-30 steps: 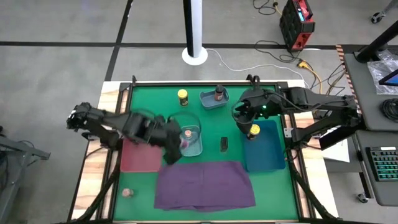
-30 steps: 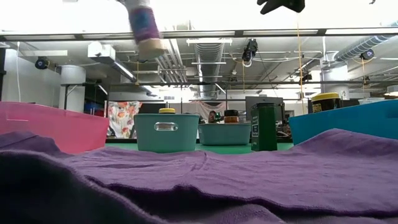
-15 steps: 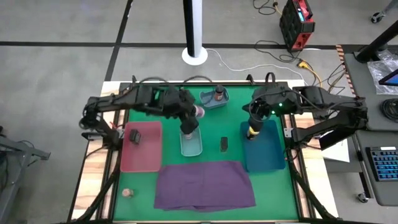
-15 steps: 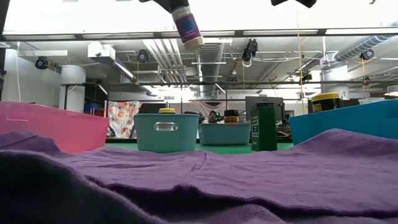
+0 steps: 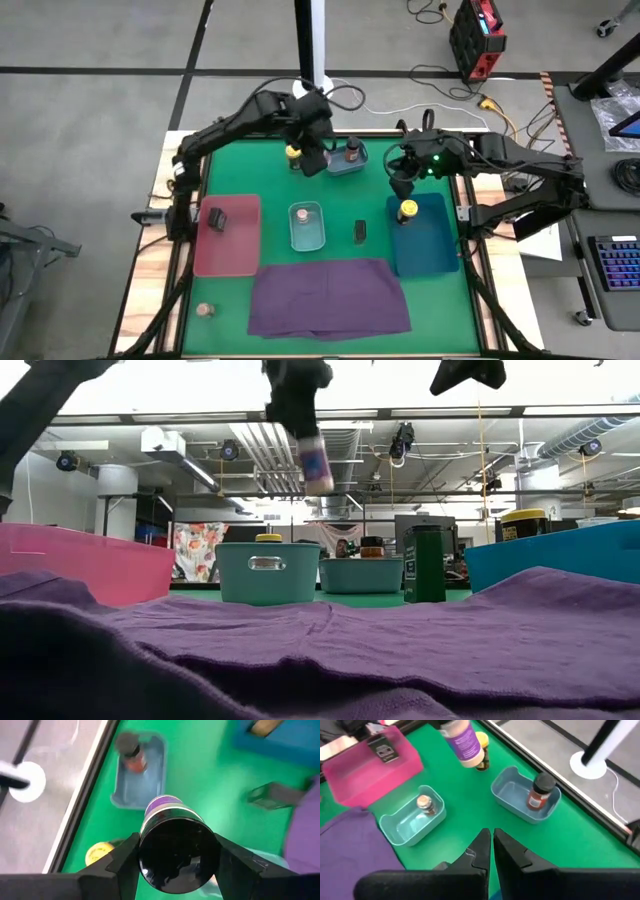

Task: Sort spices by type
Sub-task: Put the black seasoning bottle into the gray bin

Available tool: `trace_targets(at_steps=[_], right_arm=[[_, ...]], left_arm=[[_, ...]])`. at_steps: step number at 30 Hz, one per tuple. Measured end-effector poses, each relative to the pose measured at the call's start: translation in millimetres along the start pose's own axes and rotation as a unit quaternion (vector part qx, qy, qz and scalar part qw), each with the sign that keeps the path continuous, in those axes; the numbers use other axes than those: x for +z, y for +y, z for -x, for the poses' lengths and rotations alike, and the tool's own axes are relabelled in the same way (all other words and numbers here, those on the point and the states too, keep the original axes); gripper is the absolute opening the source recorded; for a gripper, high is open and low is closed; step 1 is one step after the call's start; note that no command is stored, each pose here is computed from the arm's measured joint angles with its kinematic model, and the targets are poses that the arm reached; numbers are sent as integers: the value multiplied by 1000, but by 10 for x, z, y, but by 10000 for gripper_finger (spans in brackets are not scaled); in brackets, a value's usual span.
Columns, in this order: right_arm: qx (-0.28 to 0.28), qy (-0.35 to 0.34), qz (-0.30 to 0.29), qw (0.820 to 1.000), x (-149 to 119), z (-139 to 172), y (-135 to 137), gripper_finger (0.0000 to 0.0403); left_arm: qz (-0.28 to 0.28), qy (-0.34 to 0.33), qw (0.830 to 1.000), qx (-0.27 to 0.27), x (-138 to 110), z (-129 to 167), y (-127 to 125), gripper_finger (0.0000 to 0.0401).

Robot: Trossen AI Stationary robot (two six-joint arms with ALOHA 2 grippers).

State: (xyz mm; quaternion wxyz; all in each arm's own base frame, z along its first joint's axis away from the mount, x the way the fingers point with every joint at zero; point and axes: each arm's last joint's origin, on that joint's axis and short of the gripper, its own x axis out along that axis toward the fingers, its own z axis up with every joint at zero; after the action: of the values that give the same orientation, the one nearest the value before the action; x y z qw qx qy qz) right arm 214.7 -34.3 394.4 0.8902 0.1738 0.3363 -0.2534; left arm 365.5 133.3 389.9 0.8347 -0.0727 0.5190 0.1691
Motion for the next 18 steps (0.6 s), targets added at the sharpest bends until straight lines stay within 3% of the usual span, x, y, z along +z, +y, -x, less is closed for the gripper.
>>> trace_targets(at_steps=[7,18], right_arm=[[-31,13,-50,998,34,-89,-119,12],[-49,37,-99,993,26,-117,-224,12]], left_arm=[[12,16,1000,9,132,-469,225,187],[17,-14,1000,14,286,-808,294,187]])
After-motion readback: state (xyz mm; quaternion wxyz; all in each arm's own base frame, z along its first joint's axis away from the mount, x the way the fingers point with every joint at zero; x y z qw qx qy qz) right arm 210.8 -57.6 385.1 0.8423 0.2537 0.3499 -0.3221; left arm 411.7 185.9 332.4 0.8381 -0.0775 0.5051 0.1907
